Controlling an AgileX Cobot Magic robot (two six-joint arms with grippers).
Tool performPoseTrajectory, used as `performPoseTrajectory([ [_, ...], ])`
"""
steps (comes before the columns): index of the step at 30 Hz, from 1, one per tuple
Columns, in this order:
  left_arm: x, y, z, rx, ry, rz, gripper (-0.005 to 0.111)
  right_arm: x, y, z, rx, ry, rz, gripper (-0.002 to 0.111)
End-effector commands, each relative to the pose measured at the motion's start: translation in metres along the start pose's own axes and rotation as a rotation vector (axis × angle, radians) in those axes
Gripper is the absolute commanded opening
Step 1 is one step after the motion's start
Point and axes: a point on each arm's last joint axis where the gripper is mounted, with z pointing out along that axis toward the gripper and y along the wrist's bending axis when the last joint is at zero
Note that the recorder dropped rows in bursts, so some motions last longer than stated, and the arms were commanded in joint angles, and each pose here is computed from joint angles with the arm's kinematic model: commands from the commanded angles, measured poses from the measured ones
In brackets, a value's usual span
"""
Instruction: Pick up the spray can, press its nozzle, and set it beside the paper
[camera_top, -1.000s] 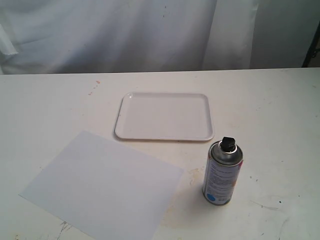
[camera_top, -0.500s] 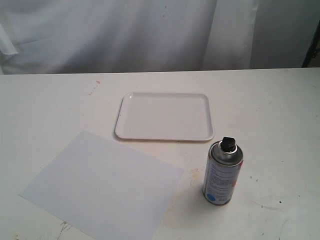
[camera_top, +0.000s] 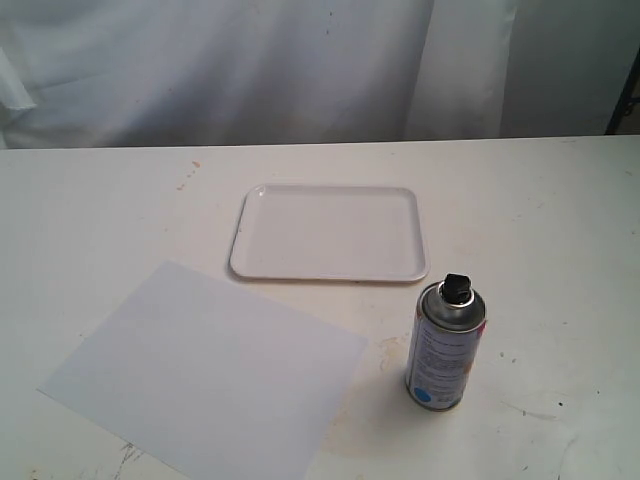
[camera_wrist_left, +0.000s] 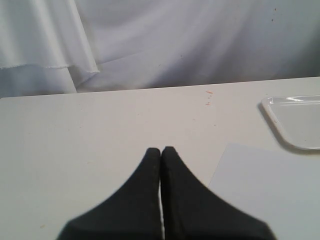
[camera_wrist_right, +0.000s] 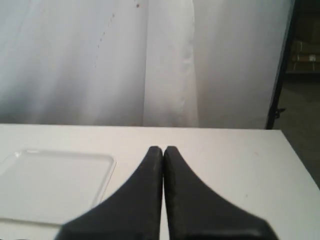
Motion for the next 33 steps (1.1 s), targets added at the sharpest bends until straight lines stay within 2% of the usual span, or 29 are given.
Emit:
performPoseTrajectory([
  [1,0.001,0.000,0.000,-0.003,0.000,-0.008,0.000,0.010,0.005,0.022,-0.044,0.161,-0.001,0.000],
  [10,0.001,0.000,0.000,-0.003,0.000,-0.008,0.000,0.052,0.010,0.042,-0.081,0.376,-0.001,0.000],
  [12,0.001,0.000,0.000,-0.003,0.000,-0.008,0.000,0.059,0.009,0.043,-0.068,0.348,0.000,0.000],
  [20,0.001,0.000,0.000,-0.003,0.000,-0.008,0.000,0.083,0.003,0.041,0.020,0.198,0.150,0.000],
  [28,0.001,0.000,0.000,-0.003,0.000,-0.008,0.000,0.076,0.007,0.042,-0.019,0.124,0.038,0.000],
  [33,0.001,0.000,0.000,-0.003,0.000,-0.008,0.000,0.081,0.008,0.047,-0.021,0.155,0.026,0.000],
])
